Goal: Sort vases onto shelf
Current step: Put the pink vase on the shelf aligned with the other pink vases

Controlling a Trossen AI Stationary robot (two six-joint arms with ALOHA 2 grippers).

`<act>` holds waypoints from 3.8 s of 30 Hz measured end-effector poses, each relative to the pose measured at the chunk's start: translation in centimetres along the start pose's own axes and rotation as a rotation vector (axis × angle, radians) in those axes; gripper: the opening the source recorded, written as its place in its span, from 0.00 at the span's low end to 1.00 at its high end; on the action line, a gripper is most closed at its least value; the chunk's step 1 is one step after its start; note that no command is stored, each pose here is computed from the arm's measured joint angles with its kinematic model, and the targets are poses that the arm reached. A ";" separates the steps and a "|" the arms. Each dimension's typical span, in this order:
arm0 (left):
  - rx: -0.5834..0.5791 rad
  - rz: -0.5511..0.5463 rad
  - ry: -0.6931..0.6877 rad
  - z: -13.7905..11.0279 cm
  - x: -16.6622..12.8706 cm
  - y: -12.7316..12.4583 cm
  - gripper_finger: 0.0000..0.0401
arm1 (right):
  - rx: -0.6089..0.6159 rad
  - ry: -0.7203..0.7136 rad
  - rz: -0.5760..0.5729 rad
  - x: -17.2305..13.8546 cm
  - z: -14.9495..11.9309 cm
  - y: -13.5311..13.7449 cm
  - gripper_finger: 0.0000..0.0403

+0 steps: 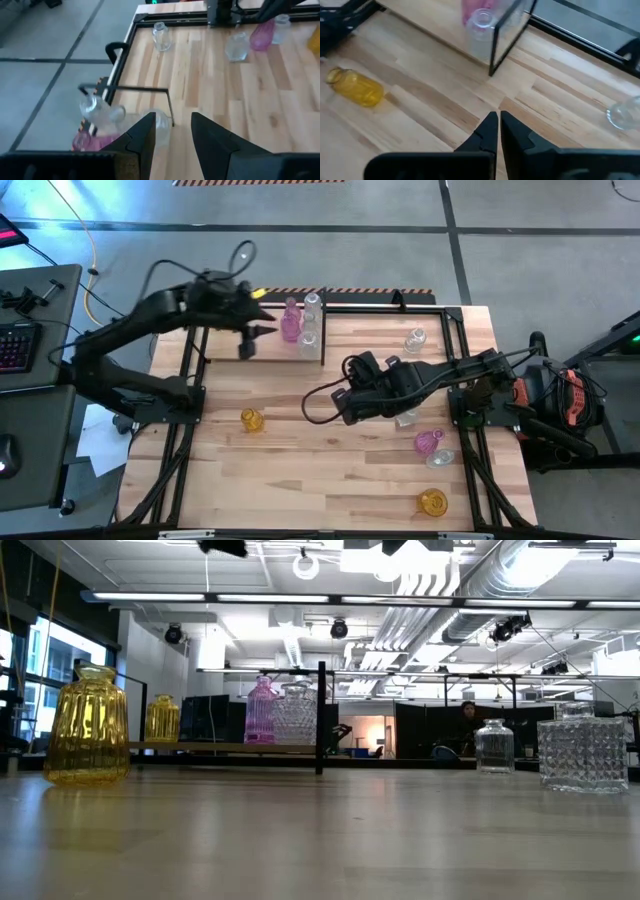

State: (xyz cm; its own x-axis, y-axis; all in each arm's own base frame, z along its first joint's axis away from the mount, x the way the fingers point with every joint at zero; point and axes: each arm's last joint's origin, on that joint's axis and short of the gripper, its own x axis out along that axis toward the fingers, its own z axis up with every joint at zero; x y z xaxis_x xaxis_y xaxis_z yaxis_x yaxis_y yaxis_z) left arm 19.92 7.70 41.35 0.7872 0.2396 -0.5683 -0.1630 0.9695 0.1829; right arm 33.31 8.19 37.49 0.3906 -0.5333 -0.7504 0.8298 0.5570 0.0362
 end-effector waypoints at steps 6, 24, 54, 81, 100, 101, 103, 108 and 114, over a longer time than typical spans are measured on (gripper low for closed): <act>-0.082 -0.010 0.073 -2.2 -4.3 -0.9 0.29 | -0.108 0.004 0.145 1.1 1.3 1.5 0.05; -0.338 0.000 -0.086 -13.5 -10.0 -4.5 0.29 | -0.121 0.167 0.430 9.2 1.5 7.3 0.07; -0.677 -0.079 -0.280 -15.0 -5.5 -4.7 0.29 | -0.342 0.543 0.091 0.3 -5.6 1.1 0.07; -0.631 -0.095 -0.258 -15.2 -5.5 -4.8 0.29 | 0.131 0.553 -0.011 -8.8 -15.7 -4.2 0.00; -0.665 -0.099 -0.257 -15.2 -5.4 -4.8 0.29 | 0.247 0.720 0.227 -9.6 -11.6 -17.5 0.00; -0.663 -0.099 -0.258 -15.2 -5.4 -4.8 0.29 | 0.240 0.720 0.246 -9.6 -11.7 -17.2 0.00; -0.647 -0.096 -0.258 -15.2 -5.4 -4.8 0.29 | 0.227 0.716 0.270 -9.7 -11.8 -16.7 0.00; -0.600 -0.087 -0.260 -15.2 -5.4 -4.8 0.29 | 0.212 0.704 0.245 -9.4 -12.2 -16.0 0.06; -0.587 -0.081 -0.260 -15.2 -5.4 -4.8 0.29 | 0.216 0.655 0.169 -8.8 -12.6 -15.4 0.30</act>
State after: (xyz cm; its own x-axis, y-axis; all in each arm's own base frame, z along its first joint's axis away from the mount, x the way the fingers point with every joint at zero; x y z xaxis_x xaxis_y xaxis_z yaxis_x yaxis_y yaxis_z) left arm 7.37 2.50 31.35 0.9172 0.2153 -0.3353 -0.3367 0.8687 -0.3634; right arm 12.02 12.33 35.24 0.2570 0.0792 -0.9632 0.8661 0.4232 0.2659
